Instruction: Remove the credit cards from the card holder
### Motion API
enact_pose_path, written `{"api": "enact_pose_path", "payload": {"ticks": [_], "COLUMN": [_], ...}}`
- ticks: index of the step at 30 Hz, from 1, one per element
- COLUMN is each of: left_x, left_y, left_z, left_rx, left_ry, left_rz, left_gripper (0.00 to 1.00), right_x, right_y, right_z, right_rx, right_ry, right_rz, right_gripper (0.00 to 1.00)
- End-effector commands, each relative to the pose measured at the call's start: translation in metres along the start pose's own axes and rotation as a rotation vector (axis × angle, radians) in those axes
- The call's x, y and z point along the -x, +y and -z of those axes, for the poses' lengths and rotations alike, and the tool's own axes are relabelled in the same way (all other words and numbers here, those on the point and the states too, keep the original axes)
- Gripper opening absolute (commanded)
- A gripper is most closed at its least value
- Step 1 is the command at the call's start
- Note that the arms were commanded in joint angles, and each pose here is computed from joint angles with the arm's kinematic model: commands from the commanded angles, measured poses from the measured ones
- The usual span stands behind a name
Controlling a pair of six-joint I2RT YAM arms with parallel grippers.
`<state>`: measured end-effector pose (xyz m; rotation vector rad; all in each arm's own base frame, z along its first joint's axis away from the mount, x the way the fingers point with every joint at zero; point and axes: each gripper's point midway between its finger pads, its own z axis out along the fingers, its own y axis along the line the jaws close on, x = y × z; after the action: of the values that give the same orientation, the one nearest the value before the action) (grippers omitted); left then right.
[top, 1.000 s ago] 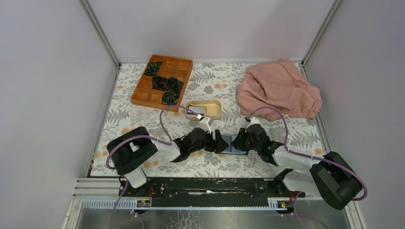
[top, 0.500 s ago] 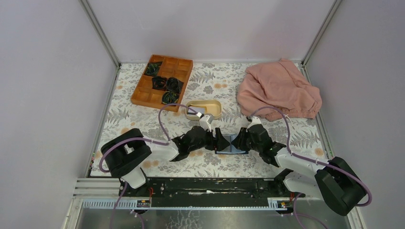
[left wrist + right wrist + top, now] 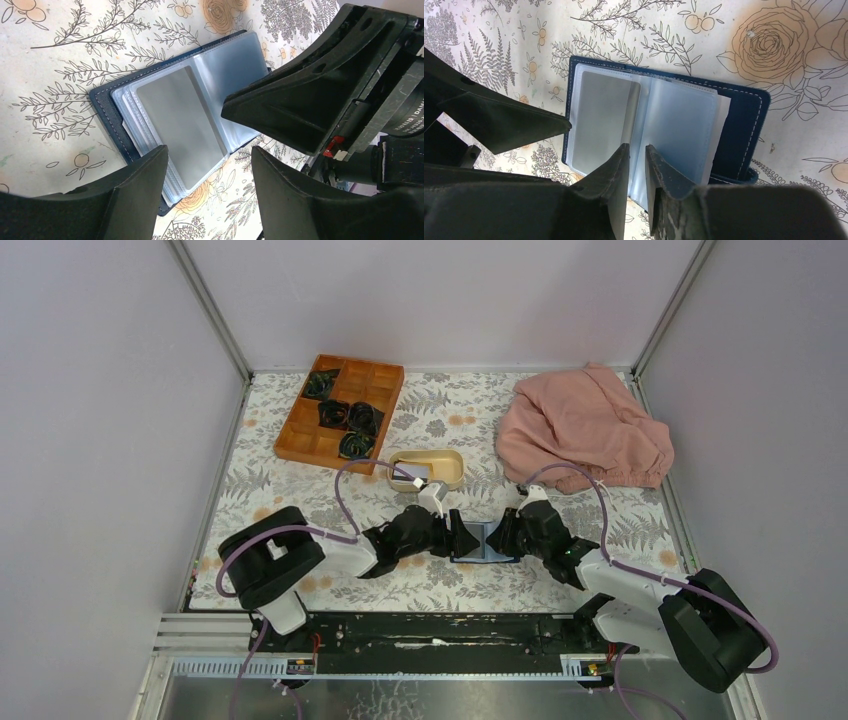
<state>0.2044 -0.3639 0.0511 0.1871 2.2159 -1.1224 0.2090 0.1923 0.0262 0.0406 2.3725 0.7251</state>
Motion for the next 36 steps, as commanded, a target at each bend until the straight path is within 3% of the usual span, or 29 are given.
{"api": "enact_pose_path", "payload": {"ticks": [1, 21, 36], "left_x": [0.011, 0.002, 0.005], "left_y": [-0.003, 0.009, -0.017], "left_z": [-0.006, -0.009, -0.013], "left_rx": [-0.007, 0.021, -0.105], "left_ry": [-0.046, -0.017, -0.024], "left_rz": [0.006, 0.005, 0.039], "left_gripper": [0.69, 0.68, 0.69], "right_x": [0.007, 0.003, -0.005], "right_y": [0.001, -0.004, -0.006], "right_z": [0.000, -0.001, -0.004], "right_rx": [0.008, 0.000, 0.007], "right_ry": [-0.019, -0.011, 0.013], "right_rz": [0.006, -0.002, -0.009], "right_gripper": [0.26, 0.27, 0.28]}}
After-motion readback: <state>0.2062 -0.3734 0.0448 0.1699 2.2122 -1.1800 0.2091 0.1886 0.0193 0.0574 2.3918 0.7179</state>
